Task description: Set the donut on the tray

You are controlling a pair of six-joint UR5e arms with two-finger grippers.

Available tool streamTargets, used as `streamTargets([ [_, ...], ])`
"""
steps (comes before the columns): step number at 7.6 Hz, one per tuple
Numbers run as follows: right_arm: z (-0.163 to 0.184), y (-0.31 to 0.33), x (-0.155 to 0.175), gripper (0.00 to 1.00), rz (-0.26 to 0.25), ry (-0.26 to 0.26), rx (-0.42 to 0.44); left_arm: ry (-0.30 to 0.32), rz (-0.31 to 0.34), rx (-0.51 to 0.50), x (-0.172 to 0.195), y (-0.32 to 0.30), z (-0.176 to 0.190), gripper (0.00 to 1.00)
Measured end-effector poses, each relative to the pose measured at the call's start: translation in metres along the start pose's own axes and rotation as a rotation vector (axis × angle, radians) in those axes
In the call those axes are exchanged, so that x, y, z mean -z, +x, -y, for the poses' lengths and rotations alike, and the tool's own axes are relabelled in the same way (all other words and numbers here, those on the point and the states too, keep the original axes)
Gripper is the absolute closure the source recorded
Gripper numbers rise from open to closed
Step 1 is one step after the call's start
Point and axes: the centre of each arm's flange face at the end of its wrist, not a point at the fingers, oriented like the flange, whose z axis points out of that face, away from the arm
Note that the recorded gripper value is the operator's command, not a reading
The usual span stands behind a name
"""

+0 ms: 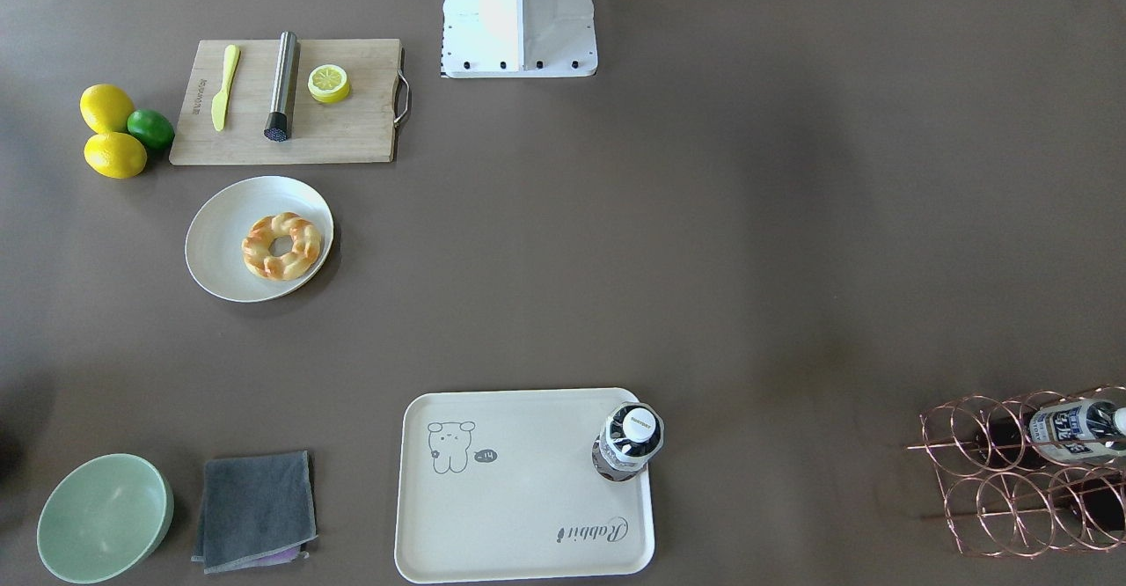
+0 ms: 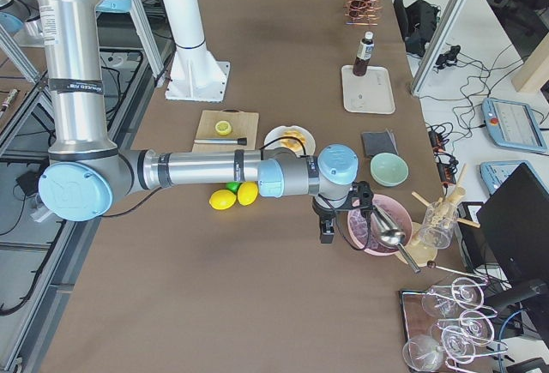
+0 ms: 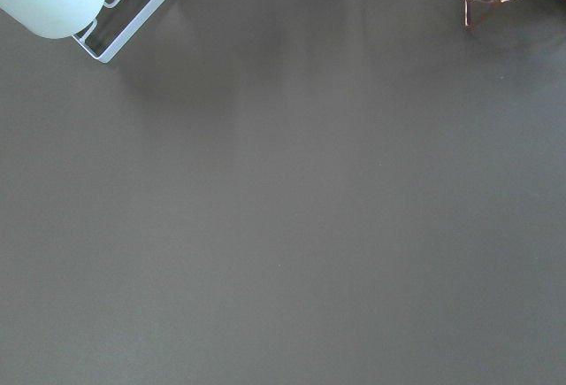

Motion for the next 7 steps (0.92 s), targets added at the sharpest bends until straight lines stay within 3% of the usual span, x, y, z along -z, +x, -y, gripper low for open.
streamTargets([
  [7, 0.0006, -0.0070, 0.0041, 0.00, 0.027, 0.008, 0.010, -0.010, 0.000, -0.004, -0.0047, 0.0020, -0.0002, 0.02],
])
